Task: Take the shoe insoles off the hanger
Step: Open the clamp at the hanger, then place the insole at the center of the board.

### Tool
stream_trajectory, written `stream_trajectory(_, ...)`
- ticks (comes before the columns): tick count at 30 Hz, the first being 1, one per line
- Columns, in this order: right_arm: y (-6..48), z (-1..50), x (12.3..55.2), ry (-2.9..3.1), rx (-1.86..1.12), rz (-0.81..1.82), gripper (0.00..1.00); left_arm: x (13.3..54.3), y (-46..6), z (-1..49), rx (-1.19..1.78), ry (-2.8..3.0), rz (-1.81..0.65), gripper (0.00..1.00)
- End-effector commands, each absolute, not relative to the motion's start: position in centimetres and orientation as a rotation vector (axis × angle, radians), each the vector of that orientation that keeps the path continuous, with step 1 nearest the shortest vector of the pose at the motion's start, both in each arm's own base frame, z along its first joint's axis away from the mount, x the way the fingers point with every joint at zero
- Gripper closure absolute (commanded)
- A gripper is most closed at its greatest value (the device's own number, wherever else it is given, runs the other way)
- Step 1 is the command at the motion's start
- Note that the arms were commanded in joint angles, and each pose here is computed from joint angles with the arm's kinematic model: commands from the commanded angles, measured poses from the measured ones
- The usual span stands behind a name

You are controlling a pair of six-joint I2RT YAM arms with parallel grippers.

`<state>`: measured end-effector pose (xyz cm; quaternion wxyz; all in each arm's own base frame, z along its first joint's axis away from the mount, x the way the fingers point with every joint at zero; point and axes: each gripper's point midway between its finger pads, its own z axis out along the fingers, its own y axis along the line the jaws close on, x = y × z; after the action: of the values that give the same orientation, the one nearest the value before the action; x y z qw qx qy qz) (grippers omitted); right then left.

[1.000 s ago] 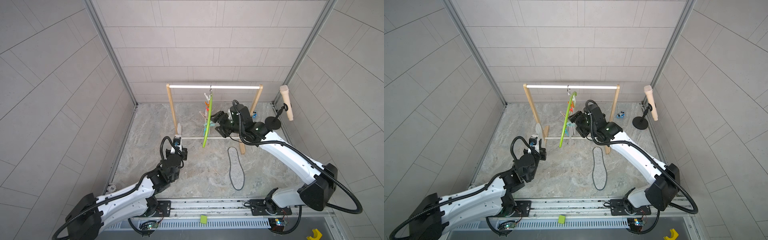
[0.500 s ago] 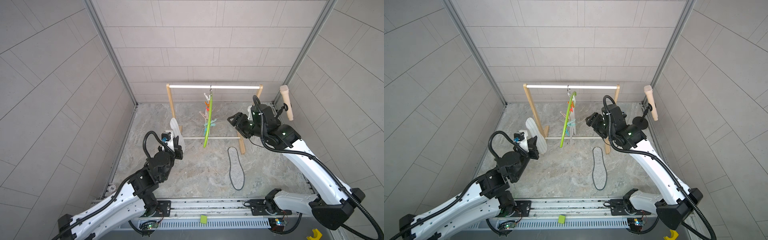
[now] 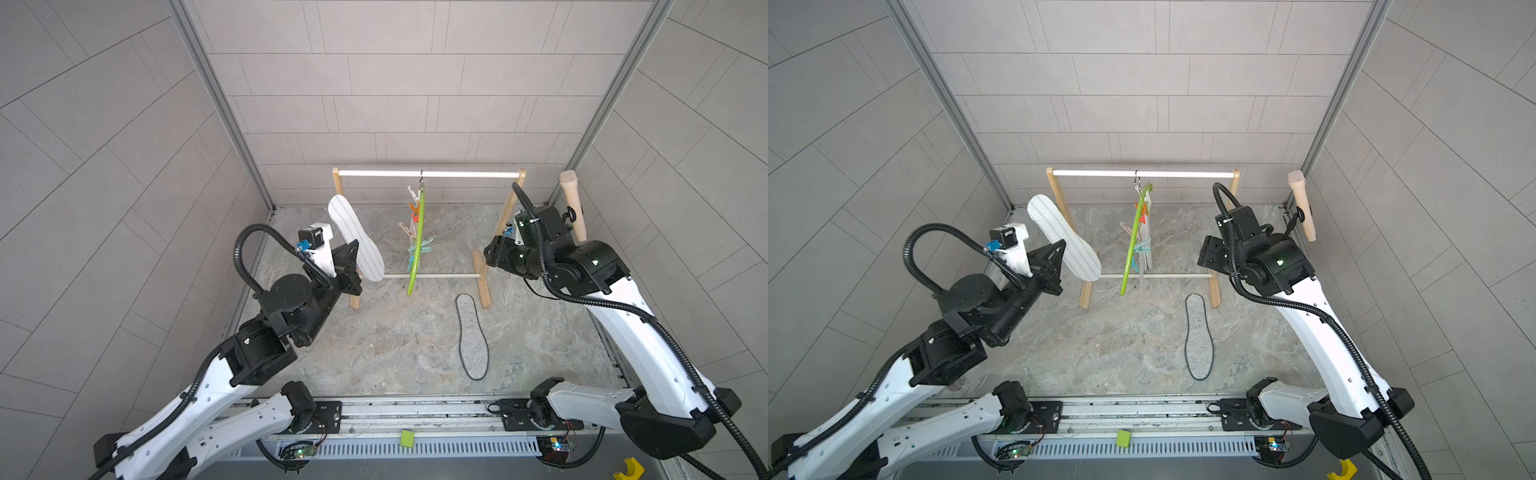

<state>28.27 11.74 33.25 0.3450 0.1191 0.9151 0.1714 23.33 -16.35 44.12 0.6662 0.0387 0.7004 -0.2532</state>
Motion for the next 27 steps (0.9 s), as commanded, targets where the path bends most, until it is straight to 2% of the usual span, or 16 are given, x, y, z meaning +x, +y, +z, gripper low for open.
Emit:
stream_trajectory(1,14.5,37.0,28.5,2.272,0.083,0.674,0.35,22.8,-18.0,46.3,0.129,1.584,-0.686,1.00)
stream_trajectory(4,16.2,39.9,28.9,2.179,0.003,0.857,0.39,22.2,-20.0,48.4,0.168,1.575,-0.818,1.00)
stream_trajectory(7,17.2,43.2,29.2,2.055,-0.044,1.017,0.39,21.6,-22.3,50.0,0.225,1.590,-0.944,1.00)
stream_trajectory(13,18.1,49.0,28.9,1.861,-0.140,1.241,0.47,20.7,-24.8,53.0,0.282,1.594,-1.191,1.00)
stream_trajectory(16,18.1,50.4,28.6,1.834,-0.169,1.293,0.54,21.2,-26.2,53.2,0.300,1.629,-1.322,1.00)
stream_trajectory(21,18.2,51.8,28.5,1.785,-0.163,1.419,0.59,22.4,-27.8,52.9,0.311,1.684,-1.473,1.00)
stream_trajectory(27,18.5,52.1,28.9,1.752,-0.116,1.528,0.57,24.2,-29.2,52.5,0.320,1.716,-1.597,1.00)
